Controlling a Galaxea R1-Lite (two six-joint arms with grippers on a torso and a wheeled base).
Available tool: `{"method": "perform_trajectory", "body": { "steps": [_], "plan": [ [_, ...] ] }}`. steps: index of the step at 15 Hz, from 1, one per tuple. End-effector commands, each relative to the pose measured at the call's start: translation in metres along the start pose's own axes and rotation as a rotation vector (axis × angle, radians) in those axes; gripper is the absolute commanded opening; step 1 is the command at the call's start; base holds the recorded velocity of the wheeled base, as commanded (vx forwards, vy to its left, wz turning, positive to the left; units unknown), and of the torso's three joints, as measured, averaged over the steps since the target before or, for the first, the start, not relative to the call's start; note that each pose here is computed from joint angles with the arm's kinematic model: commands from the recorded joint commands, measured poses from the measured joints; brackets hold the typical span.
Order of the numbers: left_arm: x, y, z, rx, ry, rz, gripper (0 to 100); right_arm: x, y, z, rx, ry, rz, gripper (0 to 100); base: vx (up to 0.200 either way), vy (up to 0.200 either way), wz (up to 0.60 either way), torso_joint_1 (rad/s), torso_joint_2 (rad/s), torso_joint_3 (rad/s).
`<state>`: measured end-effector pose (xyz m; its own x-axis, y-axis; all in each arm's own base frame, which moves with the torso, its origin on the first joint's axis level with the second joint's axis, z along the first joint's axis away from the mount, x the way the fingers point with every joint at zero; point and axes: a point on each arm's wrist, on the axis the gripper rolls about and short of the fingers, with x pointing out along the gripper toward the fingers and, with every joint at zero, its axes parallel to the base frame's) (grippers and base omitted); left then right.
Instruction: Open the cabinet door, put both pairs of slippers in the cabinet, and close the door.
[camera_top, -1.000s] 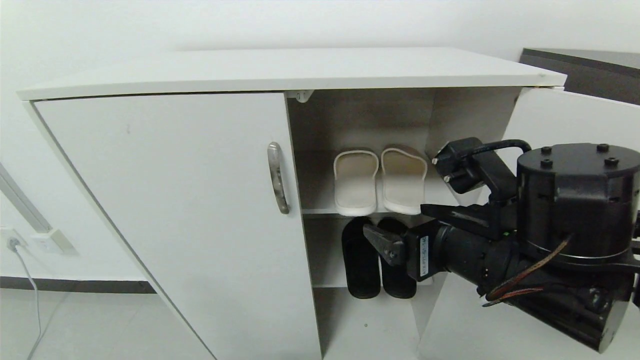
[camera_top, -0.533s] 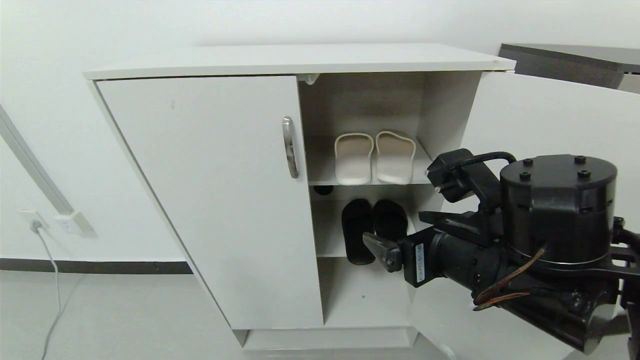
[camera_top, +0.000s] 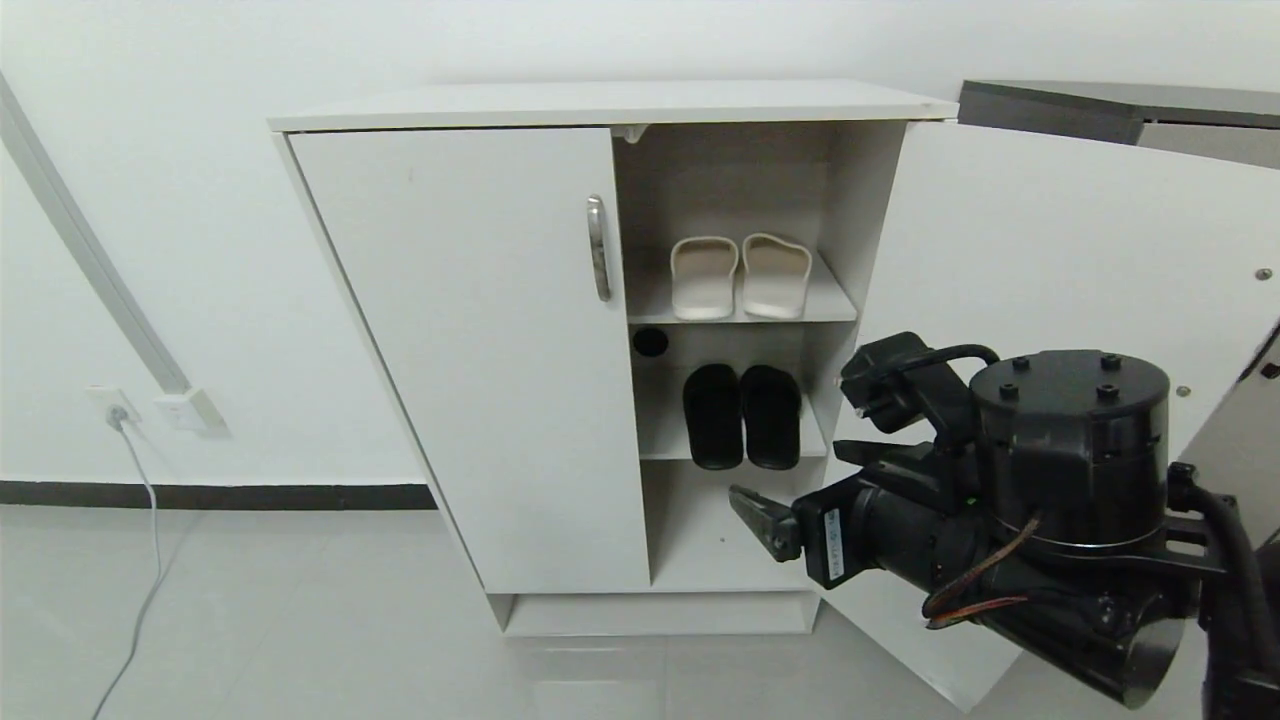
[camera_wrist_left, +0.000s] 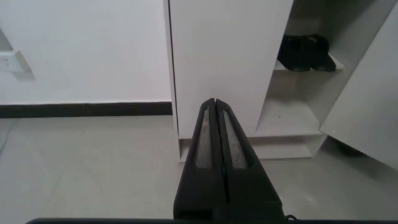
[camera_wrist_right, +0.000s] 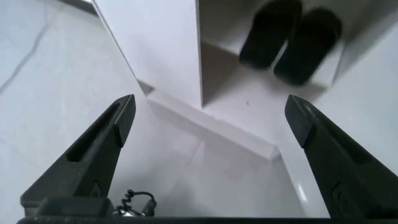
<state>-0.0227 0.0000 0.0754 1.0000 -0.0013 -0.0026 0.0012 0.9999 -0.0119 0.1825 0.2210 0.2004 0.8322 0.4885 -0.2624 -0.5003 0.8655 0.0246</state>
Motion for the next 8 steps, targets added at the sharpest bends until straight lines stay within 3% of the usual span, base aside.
{"method": "perform_trajectory", "body": {
  "steps": [1,8],
  "plan": [
    [0.0001,0.0,0.0,0.0,0.002,0.001,0,0.0068,0.0007,-0.0063,-0.007,0.025,-0.006,100,0.0,0.0,0.0,0.0,0.0,0.0],
    [0.0001,0.0,0.0,0.001,0.002,0.0,0,0.0158,0.0027,-0.0128,-0.017,0.05,-0.013,100,0.0,0.0,0.0,0.0,0.0,0.0]
  ]
}}
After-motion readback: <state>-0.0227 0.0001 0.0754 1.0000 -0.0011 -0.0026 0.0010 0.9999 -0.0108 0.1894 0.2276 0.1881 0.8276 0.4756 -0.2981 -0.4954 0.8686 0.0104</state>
